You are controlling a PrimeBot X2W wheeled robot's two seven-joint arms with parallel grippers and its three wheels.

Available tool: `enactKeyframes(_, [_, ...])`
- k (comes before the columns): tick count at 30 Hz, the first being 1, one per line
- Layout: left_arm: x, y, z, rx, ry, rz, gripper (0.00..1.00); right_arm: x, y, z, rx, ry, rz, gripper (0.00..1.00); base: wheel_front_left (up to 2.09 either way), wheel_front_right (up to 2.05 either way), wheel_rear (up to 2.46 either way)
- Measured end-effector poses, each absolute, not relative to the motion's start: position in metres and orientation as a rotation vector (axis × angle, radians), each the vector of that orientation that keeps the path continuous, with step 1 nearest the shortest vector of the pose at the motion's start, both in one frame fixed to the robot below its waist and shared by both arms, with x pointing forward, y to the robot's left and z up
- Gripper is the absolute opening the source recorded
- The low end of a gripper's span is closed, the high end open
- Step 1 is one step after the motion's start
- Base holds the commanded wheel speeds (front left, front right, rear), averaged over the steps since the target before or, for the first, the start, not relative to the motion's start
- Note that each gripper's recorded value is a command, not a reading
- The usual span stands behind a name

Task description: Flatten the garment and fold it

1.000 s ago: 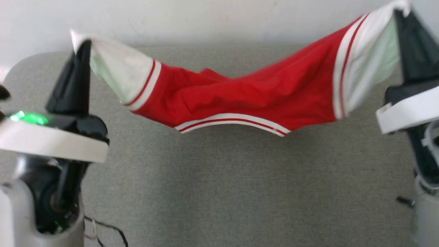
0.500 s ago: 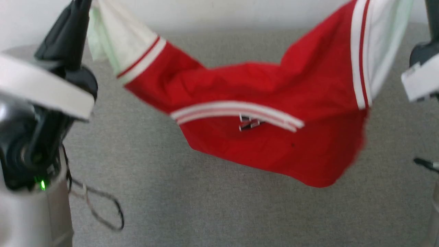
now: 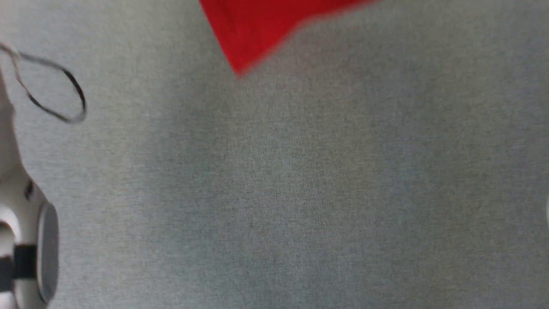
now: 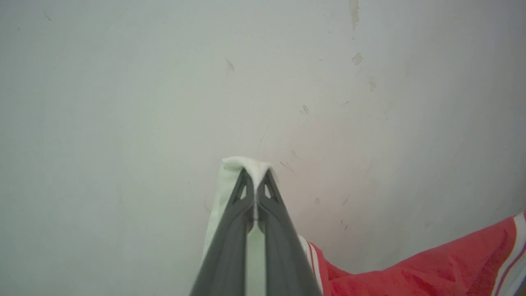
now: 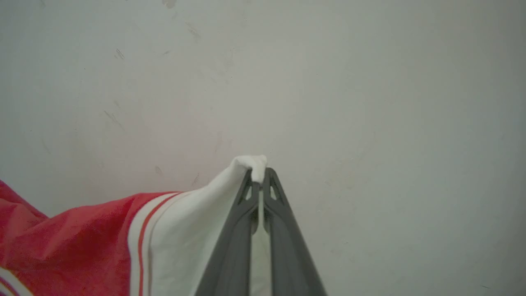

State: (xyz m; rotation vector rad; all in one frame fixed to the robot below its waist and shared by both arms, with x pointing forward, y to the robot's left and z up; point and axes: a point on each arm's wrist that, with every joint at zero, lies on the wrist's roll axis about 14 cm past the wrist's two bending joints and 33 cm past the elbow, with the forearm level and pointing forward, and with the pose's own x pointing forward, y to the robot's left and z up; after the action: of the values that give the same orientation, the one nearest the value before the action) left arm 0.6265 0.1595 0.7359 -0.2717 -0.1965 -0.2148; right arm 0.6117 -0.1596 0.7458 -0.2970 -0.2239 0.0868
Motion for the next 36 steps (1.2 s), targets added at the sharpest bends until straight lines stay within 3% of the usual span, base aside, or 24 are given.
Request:
enactKeyframes(8, [0.694,0.16,0.705,-0.28,-0.25,-0.193,0.0,0.69,-0.179,0.693,-0.328,-0.142,0.002,0.0,0.0,0.0,0.0])
enactKeyframes(18, [0.731,0.16,0.6,-0.322,-0.143,-0.218,0.0,0.73,-0.173,0.566,-0.286,0.012,0.043,0.0,0.0,0.0,0.0])
enactKeyframes(25, [0.704,0.156,0.555,-0.413,-0.061,-0.266,0.0,0.704,-0.158,0.508,-0.202,0.075,0.117,0.0,0.0,0.0,0.0])
enactKeyframes(36, [0.591,0.158,0.525,-0.507,0.063,-0.281,0.0,0.609,-0.161,0.518,-0.092,0.093,0.158,0.0,0.0,0.0,0.0])
